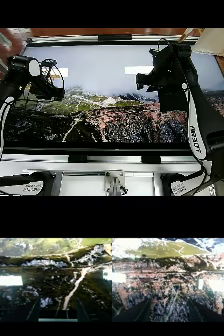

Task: Fold the shirts.

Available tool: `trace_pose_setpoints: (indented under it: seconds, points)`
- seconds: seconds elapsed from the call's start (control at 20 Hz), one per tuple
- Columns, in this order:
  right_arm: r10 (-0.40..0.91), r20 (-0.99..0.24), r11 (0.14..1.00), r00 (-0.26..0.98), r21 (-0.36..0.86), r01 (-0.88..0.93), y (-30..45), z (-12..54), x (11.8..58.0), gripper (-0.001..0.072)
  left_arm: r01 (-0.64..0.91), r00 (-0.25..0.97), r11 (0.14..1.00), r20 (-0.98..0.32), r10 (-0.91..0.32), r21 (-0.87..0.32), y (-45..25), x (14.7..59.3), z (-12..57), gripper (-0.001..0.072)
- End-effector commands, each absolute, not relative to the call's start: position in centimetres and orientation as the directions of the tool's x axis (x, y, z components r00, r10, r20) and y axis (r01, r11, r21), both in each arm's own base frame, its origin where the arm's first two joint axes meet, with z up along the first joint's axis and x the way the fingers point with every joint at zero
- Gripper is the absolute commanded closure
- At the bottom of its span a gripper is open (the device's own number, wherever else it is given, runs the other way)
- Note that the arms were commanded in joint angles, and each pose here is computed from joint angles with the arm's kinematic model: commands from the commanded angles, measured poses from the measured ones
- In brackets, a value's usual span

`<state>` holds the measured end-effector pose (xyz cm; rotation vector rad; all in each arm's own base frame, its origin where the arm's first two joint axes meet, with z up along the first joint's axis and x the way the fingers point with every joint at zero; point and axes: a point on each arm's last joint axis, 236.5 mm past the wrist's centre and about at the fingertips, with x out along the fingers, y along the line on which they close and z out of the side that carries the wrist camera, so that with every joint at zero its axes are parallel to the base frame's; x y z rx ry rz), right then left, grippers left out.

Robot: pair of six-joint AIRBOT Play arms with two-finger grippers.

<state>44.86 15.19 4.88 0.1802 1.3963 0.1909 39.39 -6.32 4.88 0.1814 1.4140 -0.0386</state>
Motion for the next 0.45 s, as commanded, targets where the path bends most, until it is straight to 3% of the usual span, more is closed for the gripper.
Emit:
trace_pose_setpoints:
  seconds: [0.0, 0.4]
  points:
    - [0.249, -0.957, 0.969, 0.150, 0.246, -0.037, 15.88, 4.68, 44.57, 0.0128, 0.133, 0.149, 0.985, -0.985, 0.088, 0.108, -6.16, 39.27, 4.76, 0.0171]
    - [0.249, -0.957, 0.969, 0.149, 0.246, -0.037, 15.87, 4.68, 44.56, 0.0128, 0.134, 0.136, 0.985, -0.986, 0.091, 0.110, -6.17, 39.32, 4.23, 0.0171]
